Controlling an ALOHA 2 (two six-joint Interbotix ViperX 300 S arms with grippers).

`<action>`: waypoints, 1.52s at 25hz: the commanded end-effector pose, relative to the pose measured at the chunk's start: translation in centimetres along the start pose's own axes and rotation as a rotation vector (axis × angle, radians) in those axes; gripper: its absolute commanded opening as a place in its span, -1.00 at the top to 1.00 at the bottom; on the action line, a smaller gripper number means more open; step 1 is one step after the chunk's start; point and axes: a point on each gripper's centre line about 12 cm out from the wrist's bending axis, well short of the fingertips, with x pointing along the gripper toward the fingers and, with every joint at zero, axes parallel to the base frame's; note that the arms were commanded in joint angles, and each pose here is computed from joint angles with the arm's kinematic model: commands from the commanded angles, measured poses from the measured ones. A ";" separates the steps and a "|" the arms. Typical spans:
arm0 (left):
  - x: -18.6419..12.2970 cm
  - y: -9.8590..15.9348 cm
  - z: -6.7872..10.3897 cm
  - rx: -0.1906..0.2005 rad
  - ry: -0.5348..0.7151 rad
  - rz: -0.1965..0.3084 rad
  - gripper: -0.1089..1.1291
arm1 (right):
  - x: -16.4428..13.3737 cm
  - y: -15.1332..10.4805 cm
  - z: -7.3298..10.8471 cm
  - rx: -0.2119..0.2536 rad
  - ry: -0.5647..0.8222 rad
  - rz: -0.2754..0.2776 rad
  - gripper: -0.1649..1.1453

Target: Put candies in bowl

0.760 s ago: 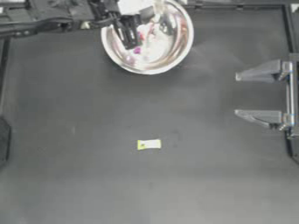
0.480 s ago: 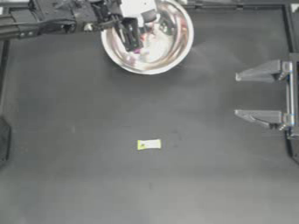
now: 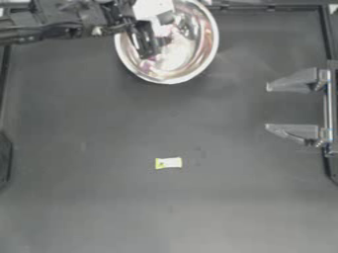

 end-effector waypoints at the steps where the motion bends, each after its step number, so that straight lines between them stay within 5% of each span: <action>1: -7.2 -0.1 4.3 0.008 -0.165 0.020 -0.83 | 0.1 0.0 0.5 0.000 -0.017 0.001 -0.78; 6: -13.1 -3.6 4.7 0.046 -0.248 -0.043 -0.82 | 0.1 0.0 0.5 0.001 -0.015 0.001 -0.78; 8: -15.3 -4.9 4.3 0.031 -0.278 -0.078 -0.81 | 0.1 0.0 0.6 0.000 -0.020 0.001 -0.78; 11: -18.3 -6.5 3.2 -0.004 -0.314 -0.134 -0.81 | 0.1 0.0 0.6 0.002 -0.020 -0.001 -0.78; 20: -26.1 -10.0 -1.4 -0.029 -0.532 -0.257 -0.81 | 0.1 0.0 0.7 0.002 -0.020 0.001 -0.78; 27: -28.2 -10.6 -5.2 -0.075 -0.599 -0.296 -0.81 | 0.1 0.0 0.7 0.005 -0.012 0.000 -0.78; 32: -28.1 -11.2 -6.4 -0.074 -0.585 -0.320 -0.81 | 0.2 0.0 0.7 0.016 0.006 0.002 -0.78; 38: -27.8 -11.9 -7.1 -0.071 -0.569 -0.349 -0.81 | 2.6 -0.7 1.4 0.064 0.223 -0.021 -0.78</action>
